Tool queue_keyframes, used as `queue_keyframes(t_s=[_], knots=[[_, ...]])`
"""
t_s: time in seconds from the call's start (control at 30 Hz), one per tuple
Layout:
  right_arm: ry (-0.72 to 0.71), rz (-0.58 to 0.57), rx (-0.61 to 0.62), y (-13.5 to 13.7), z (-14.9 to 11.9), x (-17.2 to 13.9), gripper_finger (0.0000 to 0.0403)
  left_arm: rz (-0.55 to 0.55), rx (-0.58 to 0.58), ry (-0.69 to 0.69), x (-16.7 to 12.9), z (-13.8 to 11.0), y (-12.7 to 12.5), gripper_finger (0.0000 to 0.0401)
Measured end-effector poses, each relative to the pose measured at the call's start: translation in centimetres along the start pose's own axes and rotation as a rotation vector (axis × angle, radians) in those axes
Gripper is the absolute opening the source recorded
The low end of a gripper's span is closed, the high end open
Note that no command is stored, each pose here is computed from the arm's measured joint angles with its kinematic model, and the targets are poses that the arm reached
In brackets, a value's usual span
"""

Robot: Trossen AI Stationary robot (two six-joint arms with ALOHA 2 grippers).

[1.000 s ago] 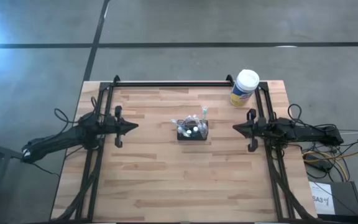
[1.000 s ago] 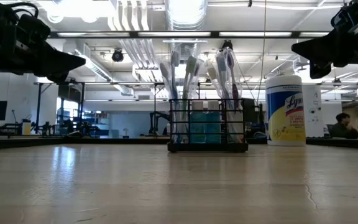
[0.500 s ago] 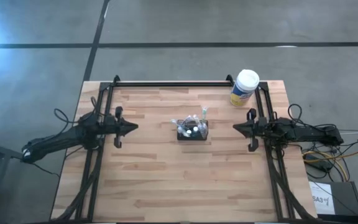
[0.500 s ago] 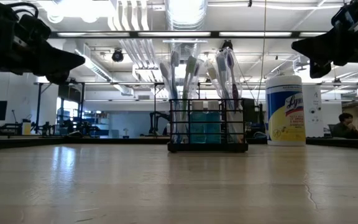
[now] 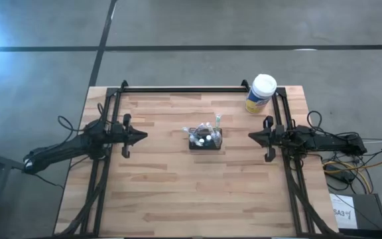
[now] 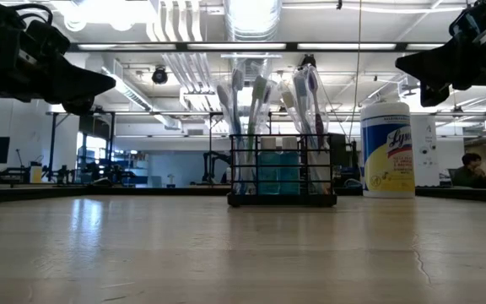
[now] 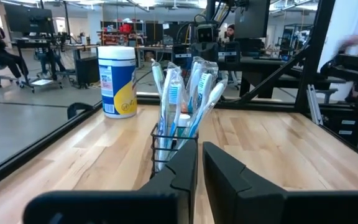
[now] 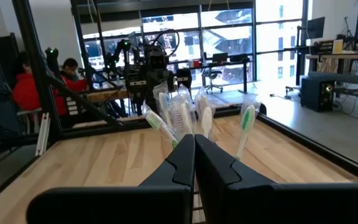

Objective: Pick & Place toothbrushing station
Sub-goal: Return to Home Position

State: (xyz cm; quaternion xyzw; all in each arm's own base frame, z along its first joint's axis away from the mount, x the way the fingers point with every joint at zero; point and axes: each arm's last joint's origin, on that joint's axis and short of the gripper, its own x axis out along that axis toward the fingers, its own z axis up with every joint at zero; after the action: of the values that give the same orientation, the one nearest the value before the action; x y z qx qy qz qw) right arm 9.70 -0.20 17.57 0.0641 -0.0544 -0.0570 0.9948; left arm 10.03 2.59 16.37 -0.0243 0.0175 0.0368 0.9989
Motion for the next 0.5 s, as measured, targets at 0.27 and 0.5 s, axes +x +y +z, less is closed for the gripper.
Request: queue_keyframes(t_s=[0.27, 0.5], knots=[[0.001, 0.0, 0.0, 0.0, -0.01, 0.0, 0.0008, 0.0, 0.0, 0.0, 0.0, 0.0, 0.0, 0.003], [0.0, 0.0, 0.0, 0.0, 0.01, 0.0, 0.0008, 0.0, 0.0, 0.001, 0.0, -0.02, 0.0, 0.0035]])
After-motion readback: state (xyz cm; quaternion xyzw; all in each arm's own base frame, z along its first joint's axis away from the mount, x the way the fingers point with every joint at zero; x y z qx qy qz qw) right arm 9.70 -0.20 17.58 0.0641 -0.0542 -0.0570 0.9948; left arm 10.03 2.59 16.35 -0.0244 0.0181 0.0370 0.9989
